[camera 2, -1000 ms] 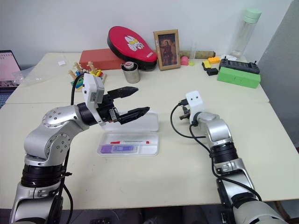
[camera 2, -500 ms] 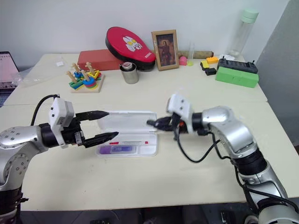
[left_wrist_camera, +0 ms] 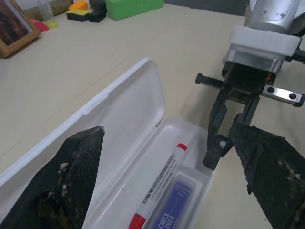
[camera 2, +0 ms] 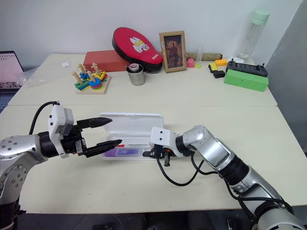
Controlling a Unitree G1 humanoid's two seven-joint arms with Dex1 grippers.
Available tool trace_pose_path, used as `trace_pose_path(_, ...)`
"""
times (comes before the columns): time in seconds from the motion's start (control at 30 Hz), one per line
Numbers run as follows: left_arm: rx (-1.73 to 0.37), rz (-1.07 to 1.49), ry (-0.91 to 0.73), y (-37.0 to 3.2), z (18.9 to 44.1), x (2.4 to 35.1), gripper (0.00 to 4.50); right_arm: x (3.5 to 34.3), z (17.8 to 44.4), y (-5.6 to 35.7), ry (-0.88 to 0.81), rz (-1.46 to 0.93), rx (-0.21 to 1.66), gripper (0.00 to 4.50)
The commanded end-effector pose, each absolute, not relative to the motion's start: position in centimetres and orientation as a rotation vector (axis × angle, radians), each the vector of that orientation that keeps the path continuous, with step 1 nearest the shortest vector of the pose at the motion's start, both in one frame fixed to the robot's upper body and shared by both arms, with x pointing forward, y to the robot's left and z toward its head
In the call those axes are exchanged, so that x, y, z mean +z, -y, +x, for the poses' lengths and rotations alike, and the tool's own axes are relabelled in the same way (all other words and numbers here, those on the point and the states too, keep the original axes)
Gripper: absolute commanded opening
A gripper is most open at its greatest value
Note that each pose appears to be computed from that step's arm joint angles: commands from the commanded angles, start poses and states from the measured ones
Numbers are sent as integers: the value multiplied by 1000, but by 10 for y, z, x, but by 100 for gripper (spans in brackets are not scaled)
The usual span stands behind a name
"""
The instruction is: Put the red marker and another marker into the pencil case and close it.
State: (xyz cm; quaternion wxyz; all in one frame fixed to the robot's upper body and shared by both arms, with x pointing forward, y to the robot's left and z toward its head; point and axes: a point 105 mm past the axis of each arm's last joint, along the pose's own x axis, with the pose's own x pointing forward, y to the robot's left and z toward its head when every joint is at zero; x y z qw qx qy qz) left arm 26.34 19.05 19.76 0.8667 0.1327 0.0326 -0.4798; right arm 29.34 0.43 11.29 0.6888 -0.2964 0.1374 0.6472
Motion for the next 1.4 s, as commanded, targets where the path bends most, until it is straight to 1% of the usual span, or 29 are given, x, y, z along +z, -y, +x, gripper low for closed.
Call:
trace_pose_path(0.03, -1044, 282, -48, -186, 253, 207, 450, 124, 297, -8, -255, -674, 1444, 161)
trace_pose_path(0.2, -1067, 279, -68, -184, 249, 206, 450, 126, 301, -8, -245, -669, 1432, 284)
trace_pose_path(0.27, -1068, 282, -68, -184, 249, 206, 450, 129, 301, -8, -238, -665, 1430, 321)
trace_pose_path(0.3, -1070, 282, -69, -184, 249, 206, 450, 133, 301, -8, -224, -651, 1434, 352)
trace_pose_path(0.33, -1071, 282, -69, -184, 249, 206, 450, 136, 301, -8, -214, -640, 1437, 358)
trace_pose_path(0.4, -1065, 275, -69, -183, 248, 205, 450, 155, 299, -8, -150, -572, 1466, 410)
trace_pose_path(0.43, -1061, 271, -69, -183, 248, 204, 450, 166, 297, -9, -113, -522, 1481, 419)
trace_pose_path(0.47, -1055, 267, -70, -183, 247, 203, 450, 182, 296, -9, -65, -456, 1497, 446)
trace_pose_path(0.53, -1023, 259, -65, -187, 246, 203, 450, 219, 303, -10, 43, -310, 1475, 446)
trace_pose_path(0.57, -1006, 256, -63, -189, 246, 203, 450, 233, 309, -10, 73, -260, 1444, 446)
trace_pose_path(0.6, -963, 249, -52, -196, 247, 206, 450, 246, 328, -9, 73, -207, 1350, 446)
trace_pose_path(0.63, -933, 244, -44, -201, 248, 208, 450, 253, 340, -9, 63, -173, 1287, 446)
trace_pose_path(0.67, -890, 231, -26, -208, 248, 211, 450, 256, 356, -8, 34, -153, 1211, 427)
trace_pose_path(0.77, -810, 192, 14, -221, 246, 219, 450, 253, 380, -8, -31, -174, 1091, 374)
trace_pose_path(0.8, -787, 176, 28, -224, 244, 222, 450, 248, 387, -9, -58, -198, 1047, 331)
trace_pose_path(0.87, -757, 151, 51, -229, 241, 226, 450, 241, 397, -11, -90, -240, 992, 299)
trace_pose_path(0.9, -749, 142, 60, -230, 240, 227, 450, 238, 399, -12, -97, -256, 977, 257)
trace_pose_path(0.93, -741, 135, 70, -231, 239, 229, 450, 235, 399, -16, -107, -269, 983, 242)
trace_pose_path(1.07, -720, 118, 98, -233, 235, 236, 450, 219, 393, -29, -136, -350, 1022, 139)
trace_pose_path(1.1, -715, 120, 96, -234, 234, 236, 450, 214, 388, -33, -142, -386, 1053, 105)
trace_pose_path(1.13, -712, 120, 96, -235, 233, 236, 450, 211, 381, -37, -144, -405, 1095, 86)
trace_pose_path(1.17, -710, 120, 95, -235, 233, 236, 450, 209, 374, -40, -142, -418, 1133, 57)
trace_pose_path(1.23, -710, 121, 94, -234, 232, 236, 450, 207, 361, -43, -132, -450, 1207, 20)
trace_pose_path(1.27, -714, 124, 91, -233, 232, 235, 450, 205, 354, -43, -129, -472, 1243, 5)
trace_pose_path(1.4, -738, 128, 82, -226, 231, 233, 450, 186, 332, -38, -149, -621, 1339, 5)
